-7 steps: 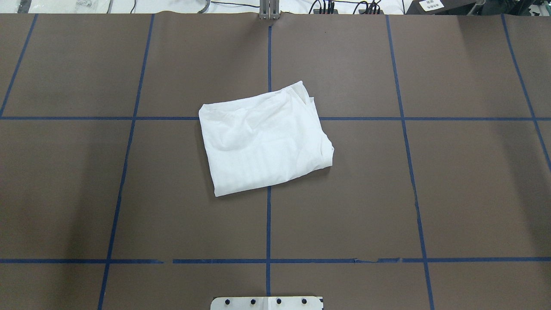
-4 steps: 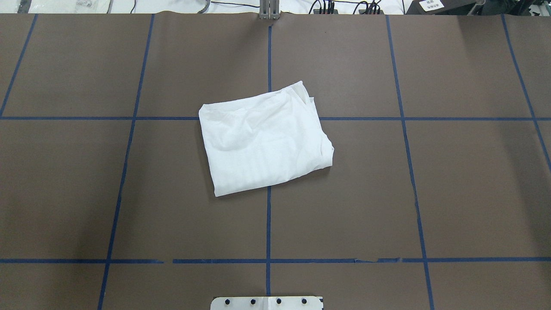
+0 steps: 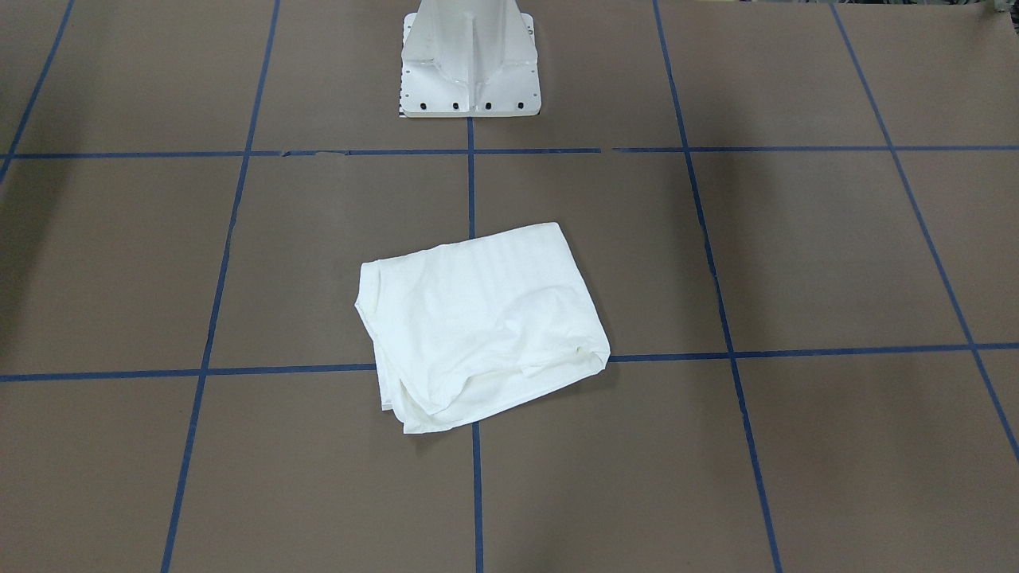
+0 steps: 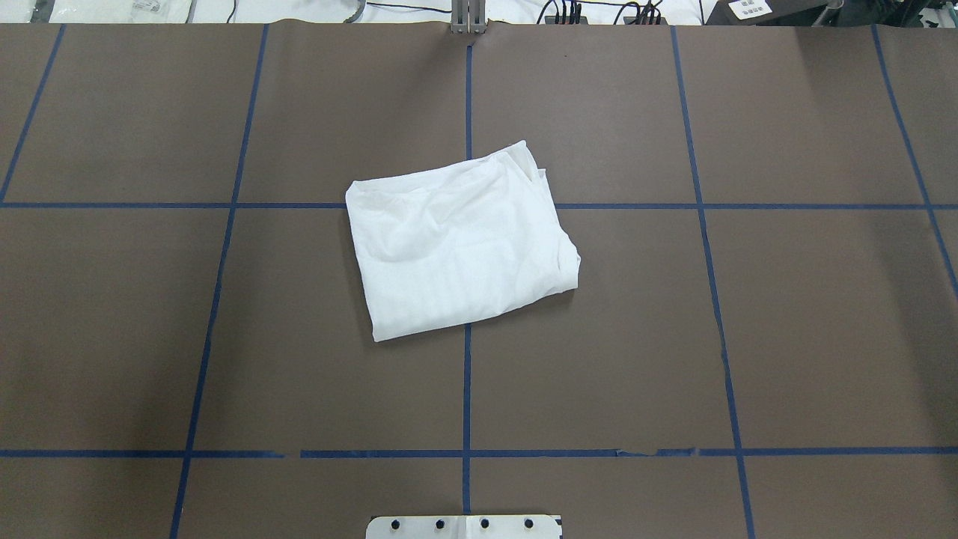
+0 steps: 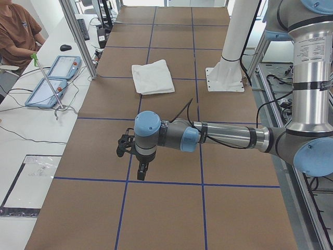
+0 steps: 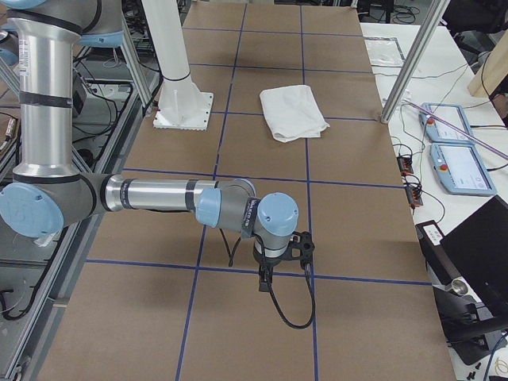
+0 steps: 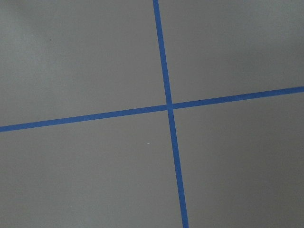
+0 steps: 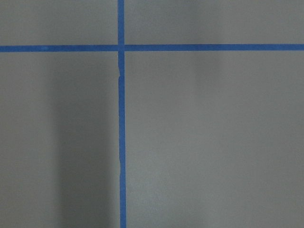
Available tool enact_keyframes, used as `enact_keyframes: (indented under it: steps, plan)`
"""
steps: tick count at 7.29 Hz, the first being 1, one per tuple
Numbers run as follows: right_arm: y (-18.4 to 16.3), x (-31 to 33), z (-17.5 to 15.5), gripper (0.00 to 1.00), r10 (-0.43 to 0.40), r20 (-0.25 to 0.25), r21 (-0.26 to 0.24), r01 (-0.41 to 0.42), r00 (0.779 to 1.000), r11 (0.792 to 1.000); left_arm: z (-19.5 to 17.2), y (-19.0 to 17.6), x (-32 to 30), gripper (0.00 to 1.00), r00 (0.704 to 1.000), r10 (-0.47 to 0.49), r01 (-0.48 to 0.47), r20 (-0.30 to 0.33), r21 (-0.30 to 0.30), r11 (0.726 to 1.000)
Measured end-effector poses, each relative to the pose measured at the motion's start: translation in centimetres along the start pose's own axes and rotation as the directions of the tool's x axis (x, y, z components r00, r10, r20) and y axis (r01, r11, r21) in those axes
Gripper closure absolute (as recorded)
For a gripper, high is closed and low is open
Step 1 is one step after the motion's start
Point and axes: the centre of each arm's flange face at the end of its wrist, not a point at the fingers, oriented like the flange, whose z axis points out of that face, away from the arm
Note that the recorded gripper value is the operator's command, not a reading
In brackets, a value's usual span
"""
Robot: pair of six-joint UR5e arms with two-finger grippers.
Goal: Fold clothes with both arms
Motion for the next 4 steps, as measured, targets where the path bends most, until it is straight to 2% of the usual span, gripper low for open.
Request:
enact_keyframes:
  steps: [2,4]
  plan:
    - [-0.4,-1.1,0.5,0.00,0.023,0.017,0.002,-0.023,1.000,1.000,0.0,0.0,0.0,0.01,1.000,0.002,-0.002,0.000,0.000,1.000]
    - [-1.2,-2.6,1.1,0.00,0.082,0.024,0.045,-0.083,0.996,0.995,0.1,0.0,0.0,0.01,1.000,0.002,-0.002,0.002,-0.001,1.000]
